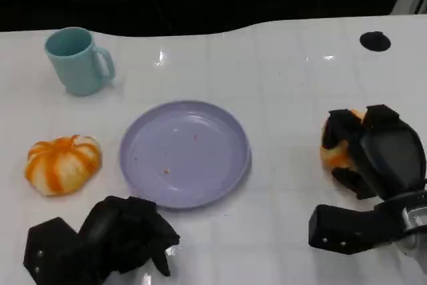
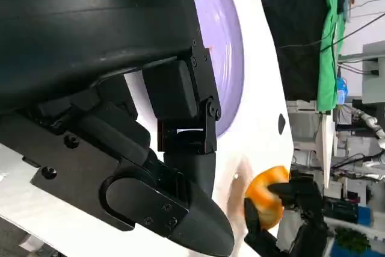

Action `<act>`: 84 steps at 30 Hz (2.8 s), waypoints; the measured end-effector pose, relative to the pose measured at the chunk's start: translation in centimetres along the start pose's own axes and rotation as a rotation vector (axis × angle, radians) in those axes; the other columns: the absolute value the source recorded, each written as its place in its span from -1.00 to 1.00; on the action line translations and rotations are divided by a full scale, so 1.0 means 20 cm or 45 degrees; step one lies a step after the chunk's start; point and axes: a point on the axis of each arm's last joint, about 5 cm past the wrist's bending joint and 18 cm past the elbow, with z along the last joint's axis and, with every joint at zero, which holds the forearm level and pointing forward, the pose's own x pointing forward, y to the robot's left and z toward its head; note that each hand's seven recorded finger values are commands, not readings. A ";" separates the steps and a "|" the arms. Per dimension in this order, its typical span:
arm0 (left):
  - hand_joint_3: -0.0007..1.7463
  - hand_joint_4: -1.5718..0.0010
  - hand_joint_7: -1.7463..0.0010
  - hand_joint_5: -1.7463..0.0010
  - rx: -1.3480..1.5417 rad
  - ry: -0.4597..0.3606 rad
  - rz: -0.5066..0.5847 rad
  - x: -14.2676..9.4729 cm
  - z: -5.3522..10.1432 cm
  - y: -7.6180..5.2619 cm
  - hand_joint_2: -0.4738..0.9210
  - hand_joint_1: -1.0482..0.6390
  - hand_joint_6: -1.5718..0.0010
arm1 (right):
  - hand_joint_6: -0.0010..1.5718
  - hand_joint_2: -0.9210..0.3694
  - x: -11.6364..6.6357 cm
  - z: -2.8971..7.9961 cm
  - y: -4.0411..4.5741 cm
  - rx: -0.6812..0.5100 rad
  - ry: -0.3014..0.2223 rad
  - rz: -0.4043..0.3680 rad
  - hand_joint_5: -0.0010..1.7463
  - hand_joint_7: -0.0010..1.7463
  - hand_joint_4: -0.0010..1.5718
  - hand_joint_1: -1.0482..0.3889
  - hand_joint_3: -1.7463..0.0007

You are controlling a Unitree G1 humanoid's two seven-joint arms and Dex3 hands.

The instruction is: Grasp the bread from the table and place it into the plate.

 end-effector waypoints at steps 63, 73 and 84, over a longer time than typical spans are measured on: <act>-0.96 -0.86 0.24 -0.22 0.005 0.015 -0.016 0.01 -0.02 -0.02 0.86 -1.00 -0.93 | -0.67 -1.00 0.37 0.64 -0.014 0.520 -0.466 0.543 -0.61 -1.00 -0.98 -0.45 0.73; -0.97 -0.86 0.23 -0.22 0.010 0.011 -0.019 0.01 -0.02 -0.02 0.86 -1.00 -0.92 | -0.68 -1.00 0.31 0.58 -0.047 0.533 -0.484 0.568 -0.51 -1.00 -0.97 -0.43 0.71; -0.97 -0.85 0.24 -0.21 0.004 0.010 -0.019 0.02 -0.02 -0.03 0.85 -1.00 -0.92 | -0.49 -1.00 0.14 0.39 -0.093 0.653 -0.438 0.485 -0.40 -0.92 -0.79 -0.27 0.76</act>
